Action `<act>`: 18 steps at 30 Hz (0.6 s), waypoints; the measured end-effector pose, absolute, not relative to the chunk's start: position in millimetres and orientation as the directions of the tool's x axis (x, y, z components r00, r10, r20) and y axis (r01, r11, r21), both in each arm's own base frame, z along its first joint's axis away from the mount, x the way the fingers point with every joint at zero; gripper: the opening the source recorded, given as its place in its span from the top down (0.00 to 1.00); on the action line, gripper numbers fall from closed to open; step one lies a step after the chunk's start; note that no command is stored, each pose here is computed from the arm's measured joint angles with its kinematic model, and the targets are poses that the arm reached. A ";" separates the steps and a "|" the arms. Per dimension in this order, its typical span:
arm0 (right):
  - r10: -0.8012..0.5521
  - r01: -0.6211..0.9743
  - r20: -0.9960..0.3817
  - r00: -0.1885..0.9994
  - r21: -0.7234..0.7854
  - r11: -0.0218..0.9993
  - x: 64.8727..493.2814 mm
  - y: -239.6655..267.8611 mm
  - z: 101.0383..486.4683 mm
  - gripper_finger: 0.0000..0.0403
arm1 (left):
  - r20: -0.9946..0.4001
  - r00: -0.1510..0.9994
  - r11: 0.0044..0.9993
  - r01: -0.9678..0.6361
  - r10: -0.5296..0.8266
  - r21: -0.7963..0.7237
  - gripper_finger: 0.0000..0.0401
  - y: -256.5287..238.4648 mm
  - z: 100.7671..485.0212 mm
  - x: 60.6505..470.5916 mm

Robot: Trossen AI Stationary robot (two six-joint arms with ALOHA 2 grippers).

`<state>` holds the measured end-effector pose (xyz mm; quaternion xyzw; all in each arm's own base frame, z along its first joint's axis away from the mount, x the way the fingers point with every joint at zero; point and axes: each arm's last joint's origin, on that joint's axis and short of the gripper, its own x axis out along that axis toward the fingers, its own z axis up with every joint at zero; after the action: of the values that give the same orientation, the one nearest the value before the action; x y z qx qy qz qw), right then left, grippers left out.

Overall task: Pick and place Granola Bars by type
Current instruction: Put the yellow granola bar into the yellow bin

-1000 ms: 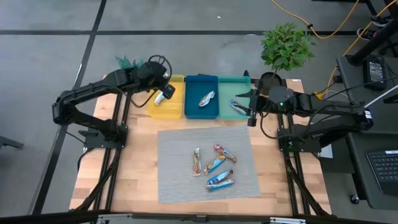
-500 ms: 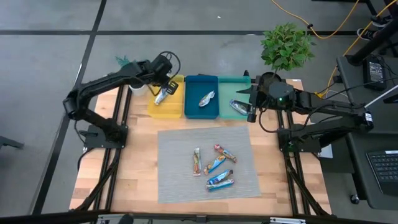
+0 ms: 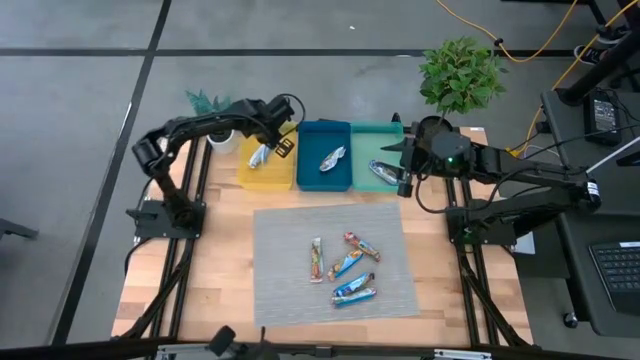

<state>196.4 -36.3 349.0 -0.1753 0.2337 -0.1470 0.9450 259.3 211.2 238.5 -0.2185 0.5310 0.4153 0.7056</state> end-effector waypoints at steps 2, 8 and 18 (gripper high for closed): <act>-0.359 0.194 -0.400 0.843 -0.396 0.897 196.0 -36.3 348.0 0.56 | -0.942 0.082 0.571 -0.811 0.324 0.126 0.92 213.9 229.6 261.8; -0.355 0.185 -0.450 0.819 -0.379 0.907 193.7 -35.9 343.1 0.56 | -0.958 0.065 0.581 -0.806 0.280 0.115 0.93 217.7 214.3 266.4; -0.352 0.169 -0.487 0.799 -0.380 0.909 191.7 -35.6 339.5 0.56 | -0.958 0.064 0.600 -0.791 0.278 0.121 0.83 218.3 212.4 267.3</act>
<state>191.7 -35.6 339.5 -0.1611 0.2847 -0.1393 0.9347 267.3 218.3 212.4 -0.2269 0.5652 0.3857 0.6931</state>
